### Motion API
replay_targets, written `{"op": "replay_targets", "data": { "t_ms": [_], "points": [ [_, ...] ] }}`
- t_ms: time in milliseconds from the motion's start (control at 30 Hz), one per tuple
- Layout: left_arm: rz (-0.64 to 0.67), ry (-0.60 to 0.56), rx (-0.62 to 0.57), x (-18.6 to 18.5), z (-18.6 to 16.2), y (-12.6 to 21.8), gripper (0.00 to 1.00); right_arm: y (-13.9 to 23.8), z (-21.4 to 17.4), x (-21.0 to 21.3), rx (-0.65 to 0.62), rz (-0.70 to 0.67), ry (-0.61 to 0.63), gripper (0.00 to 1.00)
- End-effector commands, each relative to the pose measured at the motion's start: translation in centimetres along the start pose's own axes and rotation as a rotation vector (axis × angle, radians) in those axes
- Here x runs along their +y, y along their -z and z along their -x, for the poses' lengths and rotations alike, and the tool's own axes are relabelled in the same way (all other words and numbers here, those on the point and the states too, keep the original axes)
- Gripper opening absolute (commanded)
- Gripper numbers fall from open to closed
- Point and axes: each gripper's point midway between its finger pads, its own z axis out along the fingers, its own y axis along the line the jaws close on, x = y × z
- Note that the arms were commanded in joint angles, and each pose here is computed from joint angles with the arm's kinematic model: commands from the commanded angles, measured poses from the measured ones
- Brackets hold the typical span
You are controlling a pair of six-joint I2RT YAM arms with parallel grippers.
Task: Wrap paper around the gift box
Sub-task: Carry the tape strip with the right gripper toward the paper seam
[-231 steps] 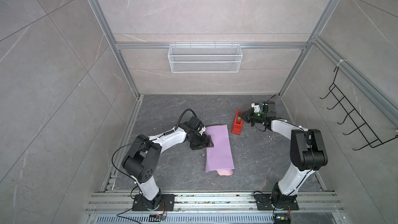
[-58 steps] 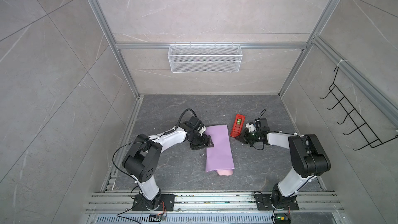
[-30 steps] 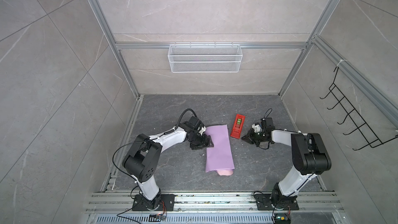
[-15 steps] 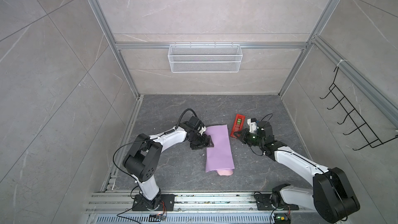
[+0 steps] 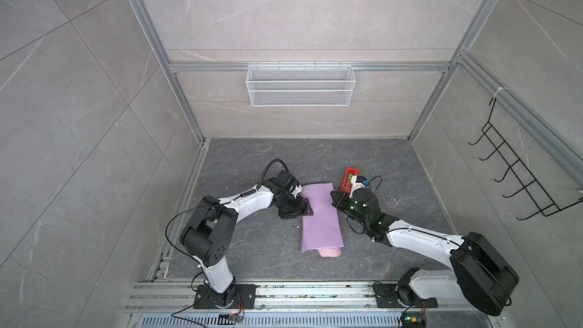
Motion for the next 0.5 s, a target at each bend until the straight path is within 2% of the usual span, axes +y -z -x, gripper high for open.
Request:
{"op": "replay_targets", "data": {
  "t_ms": [0,467],
  "points": [
    [0.150,0.038,0.083,3.9,-2.3,-1.8,0.81,0.1,0.4,-0.5,-0.091,-0.023,-0.013,0.00],
    [0.148,0.037,0.083,3.9,-2.4,-1.8,0.81,0.1,-1.8,-2.8,-0.091,-0.070,0.001,0.00]
  ]
}}
